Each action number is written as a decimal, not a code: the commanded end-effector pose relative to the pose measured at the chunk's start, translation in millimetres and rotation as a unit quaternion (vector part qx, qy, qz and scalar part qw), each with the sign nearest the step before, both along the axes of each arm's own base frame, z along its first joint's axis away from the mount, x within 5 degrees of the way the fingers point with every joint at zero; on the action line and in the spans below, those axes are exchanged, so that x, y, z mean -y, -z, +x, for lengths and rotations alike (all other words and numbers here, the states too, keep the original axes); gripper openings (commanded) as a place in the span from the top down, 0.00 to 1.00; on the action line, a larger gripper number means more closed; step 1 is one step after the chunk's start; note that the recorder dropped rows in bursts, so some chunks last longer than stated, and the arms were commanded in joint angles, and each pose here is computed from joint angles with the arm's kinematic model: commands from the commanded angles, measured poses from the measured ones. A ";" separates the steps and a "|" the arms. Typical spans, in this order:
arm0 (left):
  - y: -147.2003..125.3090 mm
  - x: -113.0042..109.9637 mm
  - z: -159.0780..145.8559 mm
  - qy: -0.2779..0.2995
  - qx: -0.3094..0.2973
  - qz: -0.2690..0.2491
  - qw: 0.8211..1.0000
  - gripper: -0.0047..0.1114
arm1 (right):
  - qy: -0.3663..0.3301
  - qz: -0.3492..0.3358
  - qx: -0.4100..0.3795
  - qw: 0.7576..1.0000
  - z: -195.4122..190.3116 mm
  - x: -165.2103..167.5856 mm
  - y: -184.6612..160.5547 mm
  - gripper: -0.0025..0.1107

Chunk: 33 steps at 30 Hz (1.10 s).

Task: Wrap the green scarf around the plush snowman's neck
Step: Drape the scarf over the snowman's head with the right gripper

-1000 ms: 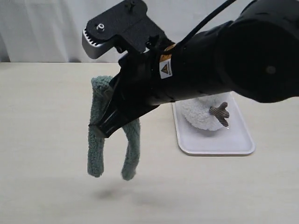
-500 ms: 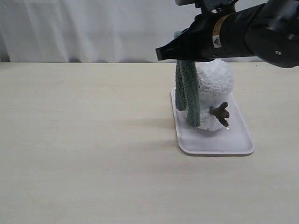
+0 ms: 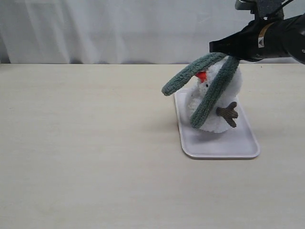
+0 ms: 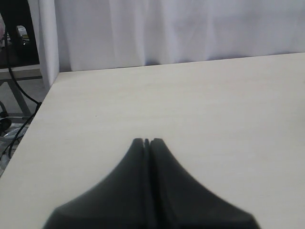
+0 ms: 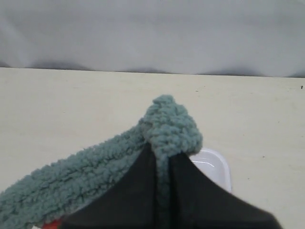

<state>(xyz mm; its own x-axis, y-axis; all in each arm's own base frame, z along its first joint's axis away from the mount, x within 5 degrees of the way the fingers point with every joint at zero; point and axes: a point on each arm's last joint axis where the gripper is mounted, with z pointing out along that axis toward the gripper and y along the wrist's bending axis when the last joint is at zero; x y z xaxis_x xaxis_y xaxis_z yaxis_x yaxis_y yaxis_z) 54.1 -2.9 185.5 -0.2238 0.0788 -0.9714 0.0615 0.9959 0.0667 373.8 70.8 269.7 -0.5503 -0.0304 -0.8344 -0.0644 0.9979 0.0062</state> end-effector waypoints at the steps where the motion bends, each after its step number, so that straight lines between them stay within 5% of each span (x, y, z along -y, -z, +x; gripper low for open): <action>1: 0.2 -0.2 0.1 -0.003 0.004 -0.004 1.000 0.96 | -0.015 0.006 0.019 1.000 5.5 -0.6 1.2 0.94; 9: 0.2 -0.2 0.1 -0.003 0.004 -0.004 1.000 0.96 | -0.040 0.000 0.055 0.998 6.5 -0.6 -8.0 0.94; 17: 0.2 -0.2 0.1 -0.003 0.004 -0.004 1.000 0.96 | 0.049 0.036 0.027 0.998 8.7 34.4 -3.4 0.94; 33: 0.2 -0.2 0.1 -0.003 0.004 -0.004 1.000 0.96 | 0.026 -0.032 -0.040 0.998 -7.8 37.5 32.2 0.94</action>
